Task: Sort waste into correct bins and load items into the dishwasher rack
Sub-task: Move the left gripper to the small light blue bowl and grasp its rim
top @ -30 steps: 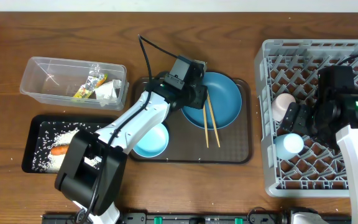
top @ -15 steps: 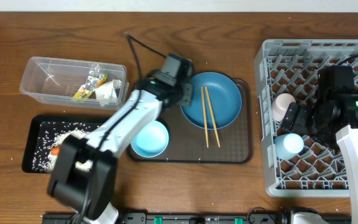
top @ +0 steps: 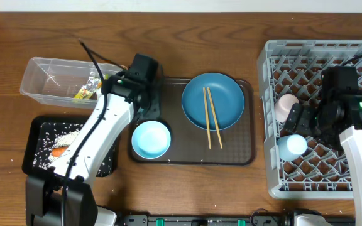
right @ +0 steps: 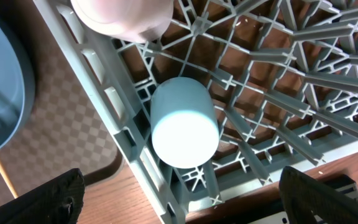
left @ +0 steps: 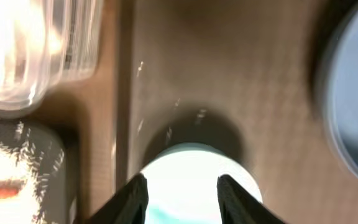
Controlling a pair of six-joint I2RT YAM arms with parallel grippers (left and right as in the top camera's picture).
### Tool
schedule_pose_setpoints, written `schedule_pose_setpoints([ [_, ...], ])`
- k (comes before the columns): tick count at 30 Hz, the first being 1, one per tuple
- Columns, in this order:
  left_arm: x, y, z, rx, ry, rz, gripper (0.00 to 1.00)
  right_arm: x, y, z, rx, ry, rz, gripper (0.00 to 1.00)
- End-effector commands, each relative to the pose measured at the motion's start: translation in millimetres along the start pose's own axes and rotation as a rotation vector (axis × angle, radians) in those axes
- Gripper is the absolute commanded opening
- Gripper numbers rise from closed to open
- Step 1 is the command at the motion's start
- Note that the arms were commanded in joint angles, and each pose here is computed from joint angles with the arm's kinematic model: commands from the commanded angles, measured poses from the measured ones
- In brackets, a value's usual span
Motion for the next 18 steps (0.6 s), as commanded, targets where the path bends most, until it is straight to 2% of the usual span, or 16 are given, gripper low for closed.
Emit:
schedule_pose_setpoints([
  [1, -6.7, 8.4, 1.1, 0.052, 0.039, 0.028, 0.40, 2.7, -1.0, 4.6, -0.006, -0.020, -0.005, 0.99],
  [10, -35.2, 24.1, -23.5, 0.130, 0.143, 0.110, 0.40, 2.6, -1.1, 4.6, -0.006, -0.019, -0.005, 0.99],
  [18, -55.8, 34.5, -52.2, 0.156, 0.172, 0.141, 0.40, 2.7, -1.0, 4.6, -0.005, -0.020, -0.005, 0.99],
])
Point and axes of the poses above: each gripper's point midway between its finger pads, its own z axis back along the fingers, its own y axis along the line the jaws close on, x = y × z, the point moved 8 cm from there along z, back along the fingers, and after that the axes turned 9 degrees about z, right-handed, at the moved point
